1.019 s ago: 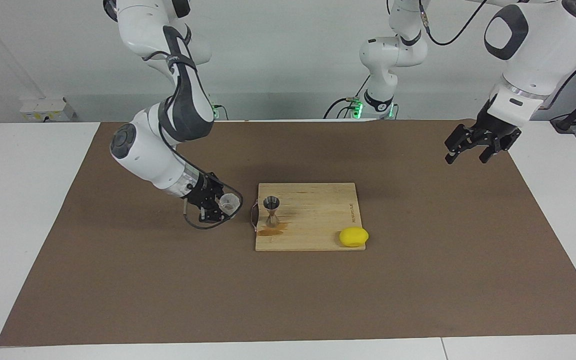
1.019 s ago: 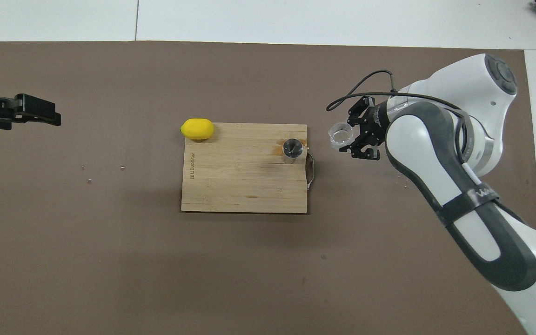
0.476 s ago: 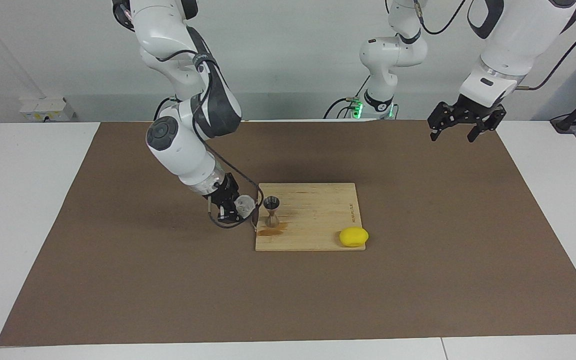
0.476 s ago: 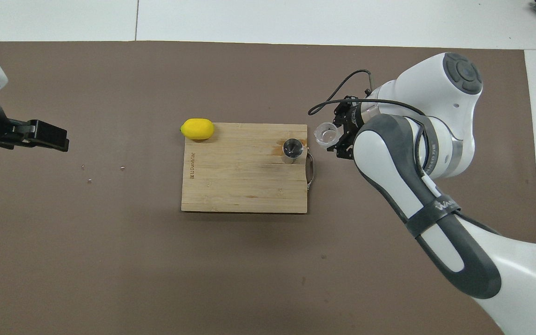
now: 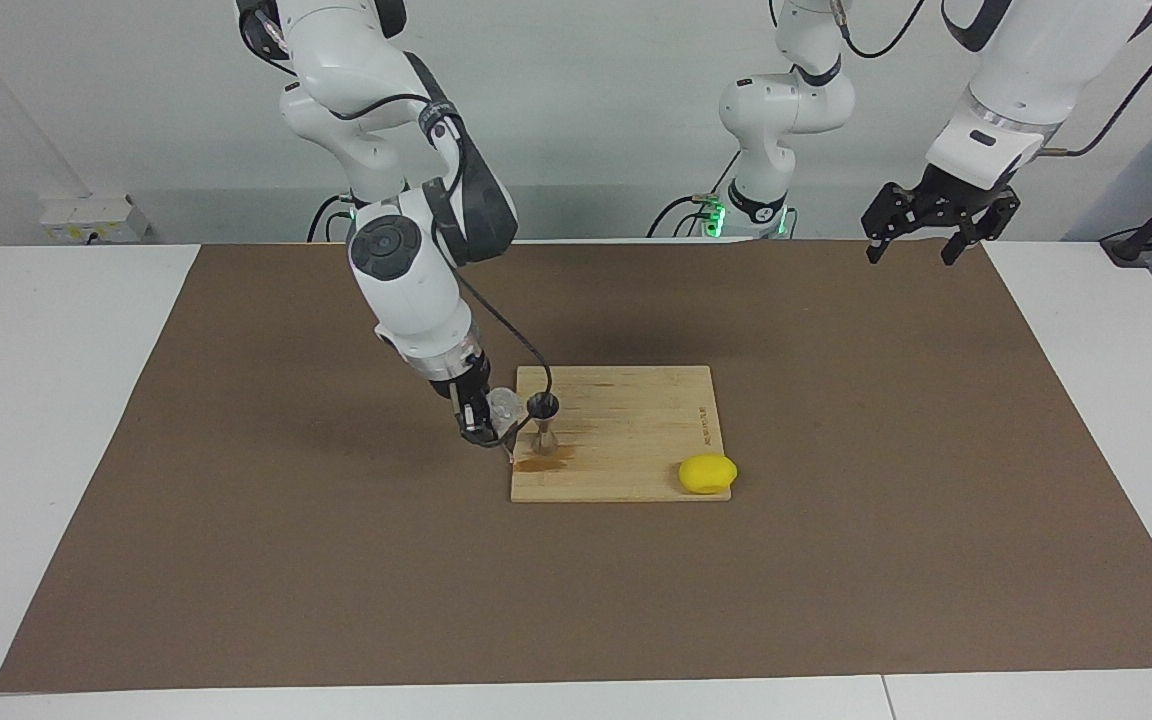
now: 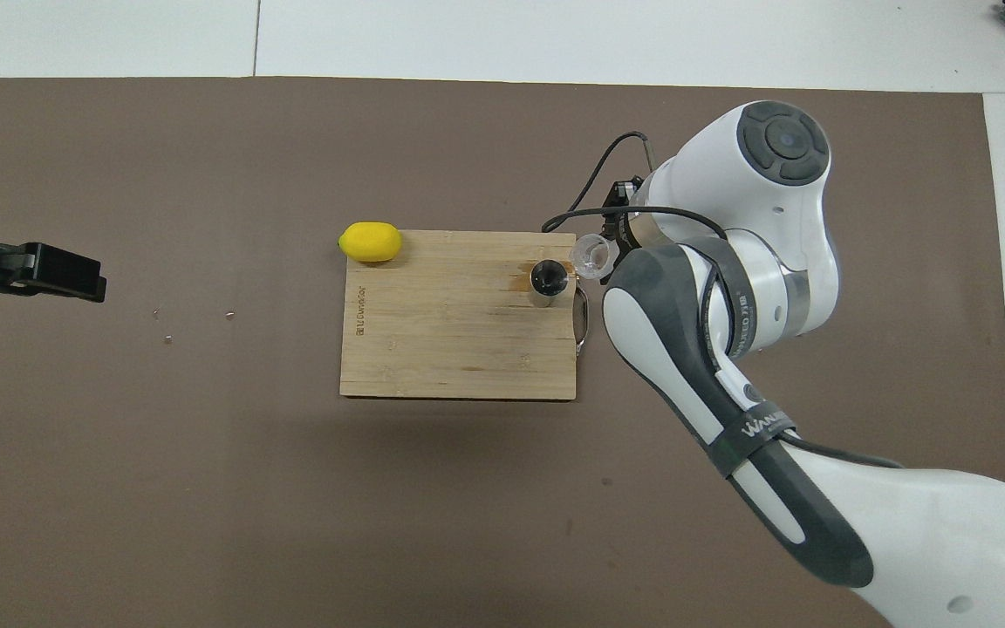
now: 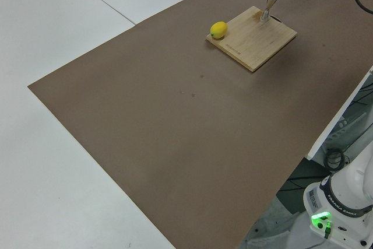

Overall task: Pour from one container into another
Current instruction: 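Tilt the clear cup with the right gripper to pour into the dark cup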

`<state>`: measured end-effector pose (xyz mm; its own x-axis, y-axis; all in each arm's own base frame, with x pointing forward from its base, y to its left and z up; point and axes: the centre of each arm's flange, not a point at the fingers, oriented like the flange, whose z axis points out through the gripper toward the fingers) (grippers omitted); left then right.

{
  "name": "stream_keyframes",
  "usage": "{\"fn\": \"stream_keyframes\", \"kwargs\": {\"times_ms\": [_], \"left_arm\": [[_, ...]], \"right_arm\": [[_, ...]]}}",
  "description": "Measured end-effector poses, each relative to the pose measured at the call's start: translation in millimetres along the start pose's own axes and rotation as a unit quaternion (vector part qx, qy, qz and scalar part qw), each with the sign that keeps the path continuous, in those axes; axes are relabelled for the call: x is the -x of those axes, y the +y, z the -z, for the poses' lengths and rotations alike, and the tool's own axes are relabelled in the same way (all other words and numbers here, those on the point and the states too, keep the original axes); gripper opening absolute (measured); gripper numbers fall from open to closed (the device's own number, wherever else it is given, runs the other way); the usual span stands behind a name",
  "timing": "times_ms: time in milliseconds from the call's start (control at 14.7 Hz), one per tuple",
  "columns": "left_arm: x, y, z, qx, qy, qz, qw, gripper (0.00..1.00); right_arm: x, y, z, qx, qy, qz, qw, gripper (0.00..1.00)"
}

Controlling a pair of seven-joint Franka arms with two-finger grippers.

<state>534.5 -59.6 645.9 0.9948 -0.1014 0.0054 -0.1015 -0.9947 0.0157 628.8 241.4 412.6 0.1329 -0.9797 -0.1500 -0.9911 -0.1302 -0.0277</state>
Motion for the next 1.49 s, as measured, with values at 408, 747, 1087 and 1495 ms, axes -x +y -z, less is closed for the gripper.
{"fn": "stream_keyframes", "kwargs": {"times_ms": [408, 747, 1087, 1495], "left_arm": [[16, -1, -23, -0.003, -0.023, 0.003, 1.0, 1.0], [19, -17, -19, -0.003, -0.018, 0.017, 1.0, 1.0], [19, -17, -11, -0.003, -0.01, 0.016, 1.0, 1.0], [18, -16, -3, -0.003, -0.002, 0.015, 1.0, 1.0]], "right_arm": [[29, 6, 0, -0.005, 0.048, 0.051, 0.998, 0.5], [34, 6, 1, -0.014, 0.094, 0.083, 0.992, 0.5], [43, 8, 2, -0.021, 0.12, 0.106, 0.987, 0.5], [57, 12, 1, -0.029, 0.153, 0.136, 0.978, 0.5]]}}
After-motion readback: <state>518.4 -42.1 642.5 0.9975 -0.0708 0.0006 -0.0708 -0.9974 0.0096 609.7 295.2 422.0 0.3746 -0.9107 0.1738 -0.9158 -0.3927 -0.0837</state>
